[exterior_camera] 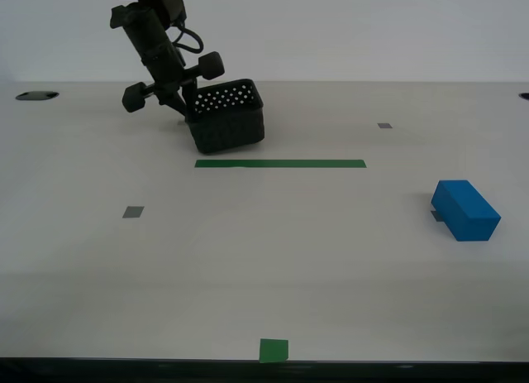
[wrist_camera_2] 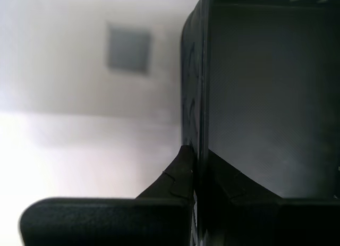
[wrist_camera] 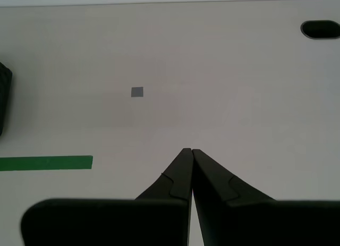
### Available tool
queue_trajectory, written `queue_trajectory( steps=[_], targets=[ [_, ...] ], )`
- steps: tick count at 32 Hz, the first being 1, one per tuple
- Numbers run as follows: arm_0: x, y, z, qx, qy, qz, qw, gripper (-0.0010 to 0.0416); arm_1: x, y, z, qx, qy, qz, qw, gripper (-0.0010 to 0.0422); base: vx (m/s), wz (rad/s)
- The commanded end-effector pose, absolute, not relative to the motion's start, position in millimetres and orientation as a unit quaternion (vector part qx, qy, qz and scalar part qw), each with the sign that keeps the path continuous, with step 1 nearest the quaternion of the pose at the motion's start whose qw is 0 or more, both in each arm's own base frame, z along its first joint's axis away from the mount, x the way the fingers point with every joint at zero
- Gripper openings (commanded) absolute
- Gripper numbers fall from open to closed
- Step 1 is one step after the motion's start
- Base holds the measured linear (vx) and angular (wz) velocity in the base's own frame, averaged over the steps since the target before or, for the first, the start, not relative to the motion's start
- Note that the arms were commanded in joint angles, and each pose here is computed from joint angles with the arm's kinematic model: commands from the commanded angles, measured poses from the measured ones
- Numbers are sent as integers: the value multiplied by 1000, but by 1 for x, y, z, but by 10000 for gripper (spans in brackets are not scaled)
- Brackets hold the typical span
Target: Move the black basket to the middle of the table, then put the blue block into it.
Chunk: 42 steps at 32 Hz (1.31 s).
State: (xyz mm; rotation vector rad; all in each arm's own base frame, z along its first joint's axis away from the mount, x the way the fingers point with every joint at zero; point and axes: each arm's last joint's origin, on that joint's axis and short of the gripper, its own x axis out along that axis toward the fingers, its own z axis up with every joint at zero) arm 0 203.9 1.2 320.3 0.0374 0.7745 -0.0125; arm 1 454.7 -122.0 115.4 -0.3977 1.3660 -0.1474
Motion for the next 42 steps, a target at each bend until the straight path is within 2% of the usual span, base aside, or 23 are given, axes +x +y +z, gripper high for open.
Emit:
queue_trajectory(
  steps=[1, 6, 13, 22, 29, 34, 42],
  targets=[
    [204, 1, 321, 19, 377, -8, 926, 0, 445, -126, 122, -149, 649, -92, 740, -2, 0, 0],
    [204, 1, 321, 19, 377, -8, 926, 1, 435, -135, 143, -102, 650, -122, 743, -2, 0, 0],
    [204, 1, 321, 20, 377, -9, 926, 0, 415, -166, 175, -77, 642, -155, 747, -2, 0, 0],
    [204, 1, 321, 20, 378, -8, 926, 0, 379, -235, 178, 4, 633, -182, 753, -1, 0, 0],
    [202, 1, 319, 20, 386, -8, 922, 0, 369, -254, 175, -22, 632, -174, 755, -1, 0, 0],
    [202, 1, 319, 19, 389, -8, 921, 1, 362, -248, 144, -56, 641, -145, 752, -1, 0, 0],
    [202, 1, 319, 16, 389, -7, 921, 0, 355, -243, 124, -62, 645, -136, 749, 0, 0, 0]
  ],
)
